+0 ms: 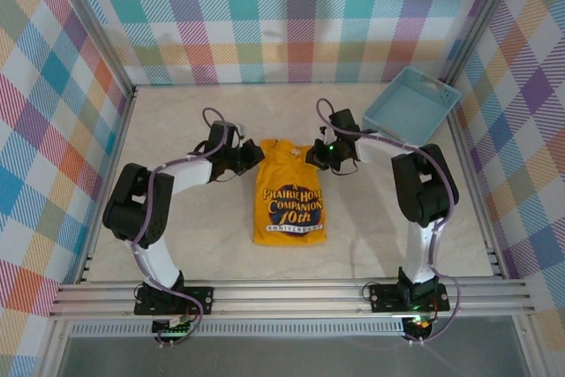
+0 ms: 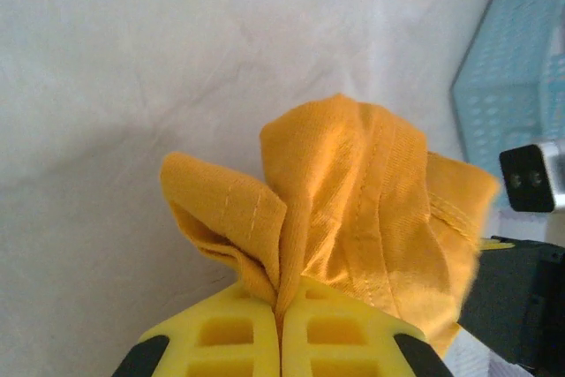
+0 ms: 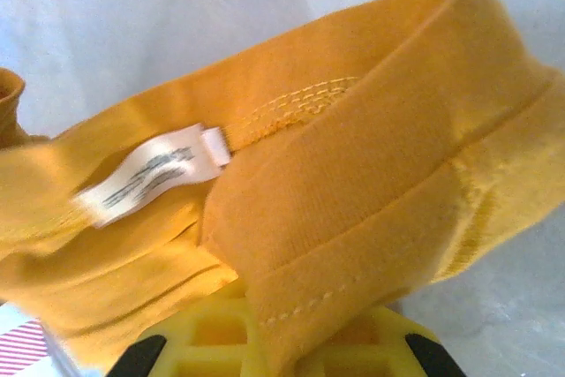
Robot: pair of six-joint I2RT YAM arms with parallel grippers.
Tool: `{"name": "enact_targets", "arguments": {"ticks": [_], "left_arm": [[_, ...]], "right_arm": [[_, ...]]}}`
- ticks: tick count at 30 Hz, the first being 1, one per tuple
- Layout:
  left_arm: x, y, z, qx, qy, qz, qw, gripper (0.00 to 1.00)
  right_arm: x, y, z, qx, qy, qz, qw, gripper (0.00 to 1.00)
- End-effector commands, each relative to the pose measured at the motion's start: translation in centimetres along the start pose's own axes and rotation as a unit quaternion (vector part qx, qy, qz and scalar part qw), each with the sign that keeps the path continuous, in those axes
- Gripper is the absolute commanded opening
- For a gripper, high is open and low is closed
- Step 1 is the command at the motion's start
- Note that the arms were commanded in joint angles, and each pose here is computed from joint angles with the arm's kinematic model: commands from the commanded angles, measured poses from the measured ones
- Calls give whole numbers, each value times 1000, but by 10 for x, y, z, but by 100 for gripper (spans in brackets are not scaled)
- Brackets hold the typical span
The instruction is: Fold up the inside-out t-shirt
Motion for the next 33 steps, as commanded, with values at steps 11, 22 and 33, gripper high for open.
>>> {"name": "enact_targets", "arguments": {"ticks": [11,22,33], "left_arm": [[-100,-61,-106,-98,27,106,989,0],[-130,-98,-96,-106,95,146,979,0],[-67,-121,48,-61,129,110,984,0]], "right_arm": [[103,-78,-104,-125,-124,-110,978,0],[136,-106,-119,-165,-225,-161,947,0],[68,-85,-1,-117,-192,-151,963,0]]}}
Point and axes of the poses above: each hand's point on the last joint's axis, 136 mm out from that joint toward the fingers, its own y axis out along the fingers, its own x axis along the line the jaws close on, z = x × y, the point moved 6 cm from there along -y, back along the fingers, and after that the axes turned 4 degrees about -y, right-handed, at the moved point
